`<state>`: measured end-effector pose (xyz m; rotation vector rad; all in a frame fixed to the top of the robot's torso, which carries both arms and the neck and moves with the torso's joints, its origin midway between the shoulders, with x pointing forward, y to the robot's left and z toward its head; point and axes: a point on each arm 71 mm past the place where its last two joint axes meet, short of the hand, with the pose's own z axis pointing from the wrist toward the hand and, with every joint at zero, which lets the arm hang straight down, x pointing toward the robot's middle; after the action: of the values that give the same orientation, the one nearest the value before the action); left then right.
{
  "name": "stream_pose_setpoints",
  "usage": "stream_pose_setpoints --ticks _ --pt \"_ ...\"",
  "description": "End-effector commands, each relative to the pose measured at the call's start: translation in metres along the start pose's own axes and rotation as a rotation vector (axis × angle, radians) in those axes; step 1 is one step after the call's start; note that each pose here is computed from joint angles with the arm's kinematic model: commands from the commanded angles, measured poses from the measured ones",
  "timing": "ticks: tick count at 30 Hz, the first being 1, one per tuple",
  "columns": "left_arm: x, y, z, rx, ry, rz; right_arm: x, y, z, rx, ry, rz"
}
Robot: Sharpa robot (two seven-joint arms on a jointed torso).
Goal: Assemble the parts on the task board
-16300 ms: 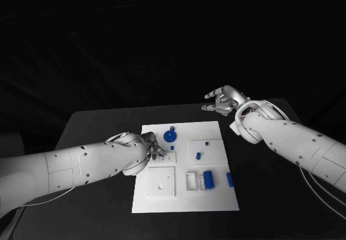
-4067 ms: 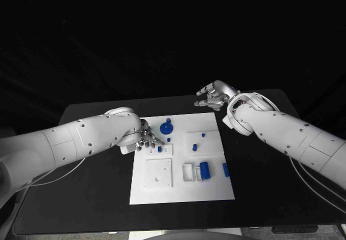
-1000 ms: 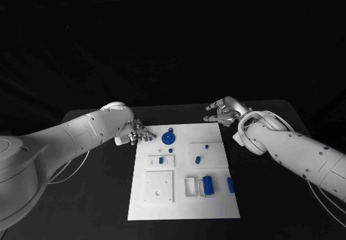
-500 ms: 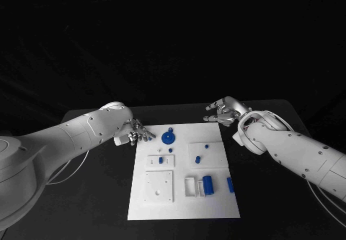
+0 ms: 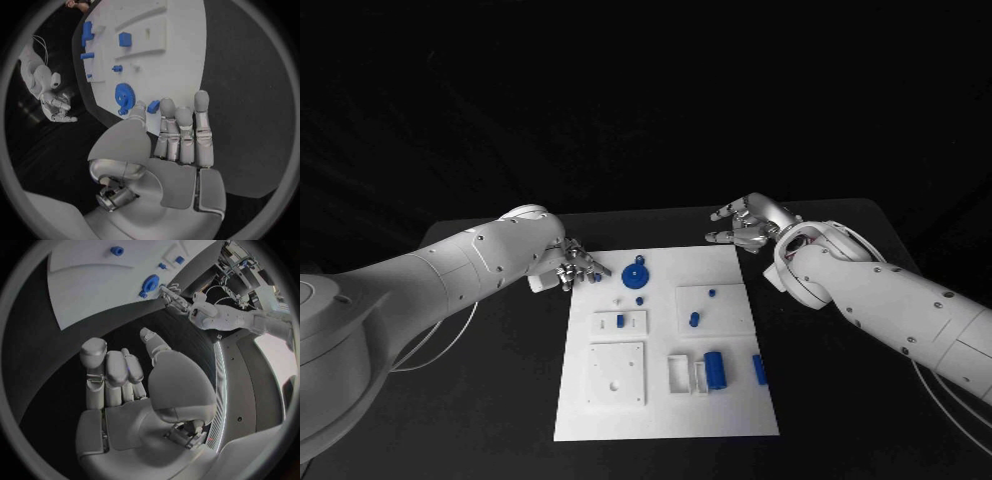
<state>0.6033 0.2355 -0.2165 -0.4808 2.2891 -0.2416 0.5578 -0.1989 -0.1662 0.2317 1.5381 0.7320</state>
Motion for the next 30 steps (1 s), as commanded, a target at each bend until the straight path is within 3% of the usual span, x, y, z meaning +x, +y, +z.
stream_pose_setpoints --ticks 1,30 --pt "0.0009 -0.0031 0.0001 0.015 -0.006 -0.015 0.0 -0.0001 -0.0001 -0.001 0.006 -0.006" --pt "-0.0009 0.0003 -0.0009 0.005 -0.012 -0.03 0.0012 -0.0009 0.0005 0.004 0.014 -0.008"
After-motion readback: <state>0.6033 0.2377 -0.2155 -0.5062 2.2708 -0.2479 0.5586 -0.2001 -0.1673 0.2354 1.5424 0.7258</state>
